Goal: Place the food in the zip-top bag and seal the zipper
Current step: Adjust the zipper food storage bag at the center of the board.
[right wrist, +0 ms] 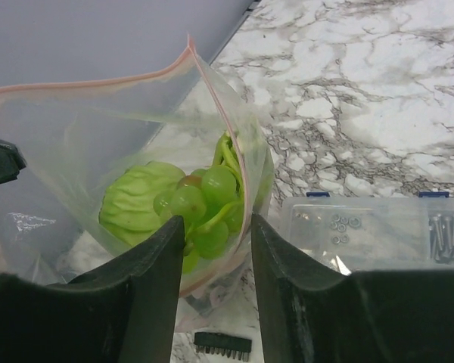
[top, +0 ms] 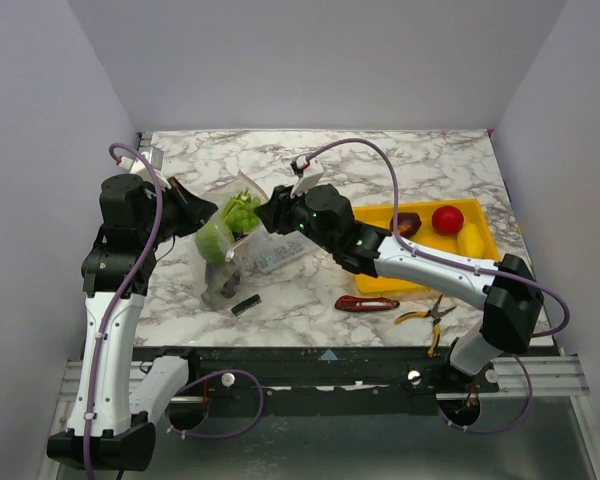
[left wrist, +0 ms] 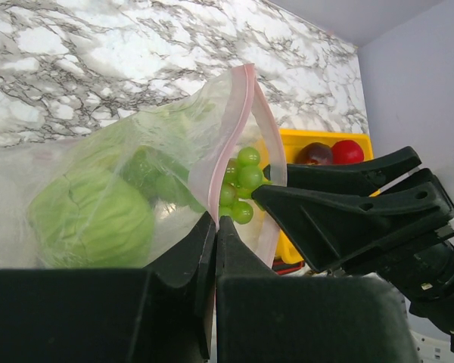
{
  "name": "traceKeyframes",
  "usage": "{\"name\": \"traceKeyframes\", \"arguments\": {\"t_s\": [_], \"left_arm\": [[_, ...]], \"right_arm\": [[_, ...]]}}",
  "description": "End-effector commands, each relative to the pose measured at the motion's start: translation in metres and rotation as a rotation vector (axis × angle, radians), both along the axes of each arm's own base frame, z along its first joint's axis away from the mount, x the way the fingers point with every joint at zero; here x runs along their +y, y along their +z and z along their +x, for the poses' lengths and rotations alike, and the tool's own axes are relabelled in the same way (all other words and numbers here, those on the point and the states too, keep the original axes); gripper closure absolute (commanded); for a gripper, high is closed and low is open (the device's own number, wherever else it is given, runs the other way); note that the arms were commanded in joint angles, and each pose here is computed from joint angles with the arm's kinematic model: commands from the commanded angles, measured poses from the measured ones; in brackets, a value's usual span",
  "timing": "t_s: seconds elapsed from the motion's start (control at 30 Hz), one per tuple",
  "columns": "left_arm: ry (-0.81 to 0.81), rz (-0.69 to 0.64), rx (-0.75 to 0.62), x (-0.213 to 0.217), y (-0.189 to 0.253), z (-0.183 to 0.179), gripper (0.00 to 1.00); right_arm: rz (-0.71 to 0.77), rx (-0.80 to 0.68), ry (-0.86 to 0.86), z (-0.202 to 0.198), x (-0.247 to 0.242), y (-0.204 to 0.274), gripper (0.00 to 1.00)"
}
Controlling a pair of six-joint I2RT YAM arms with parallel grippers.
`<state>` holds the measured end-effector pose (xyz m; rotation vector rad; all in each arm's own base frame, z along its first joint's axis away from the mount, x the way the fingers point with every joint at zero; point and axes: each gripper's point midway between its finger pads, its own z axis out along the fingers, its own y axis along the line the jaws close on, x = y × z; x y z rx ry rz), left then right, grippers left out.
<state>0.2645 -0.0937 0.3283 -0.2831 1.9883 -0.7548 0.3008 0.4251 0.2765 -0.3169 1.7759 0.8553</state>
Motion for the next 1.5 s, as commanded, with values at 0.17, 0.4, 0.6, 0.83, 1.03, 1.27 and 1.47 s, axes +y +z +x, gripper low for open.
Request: {"name": "traceKeyframes", "arguments": {"t_s": [0.17,0.4,0.6,0.83,1.03,1.27,1.47], "left_arm": [[-0.024,-0.002,-0.089,-0.002,0.023,-0.005,1.0],[-0.034,-0.009,-0.092,-0.004,0.024,-0.005,1.0],[-0.037,-0.006,-0.093,-0.004,0.024,-0.006,1.0],[-0.001,0.026,-0.088,0.003,0.023,-0.003,1.0],[0.312,0.121,-0.14,0.058,0.063,-0.015,1.0],[0.382,0.055,-0.03,0.061,-0.007,-0.001,1.0],[0.309,0.051,0.113,0.062,-0.026,0.014,1.0]], "right_arm": [[0.011,-0.037,-0.038,0.017,-0.001,0.041,0.41],[-0.137,0.0,-0.021,0.038,0.01,0.028,0.34],[-0.233,-0.03,-0.013,0.056,0.021,0.008,0.38],[-0.221,-0.036,0.077,0.056,0.047,0.017,0.84],[-0.024,0.051,0.192,0.016,0.079,0.093,1.0],[0.147,0.131,0.226,0.008,0.111,0.065,1.0],[0.101,0.147,0.25,0.016,0.132,0.03,1.0]]}}
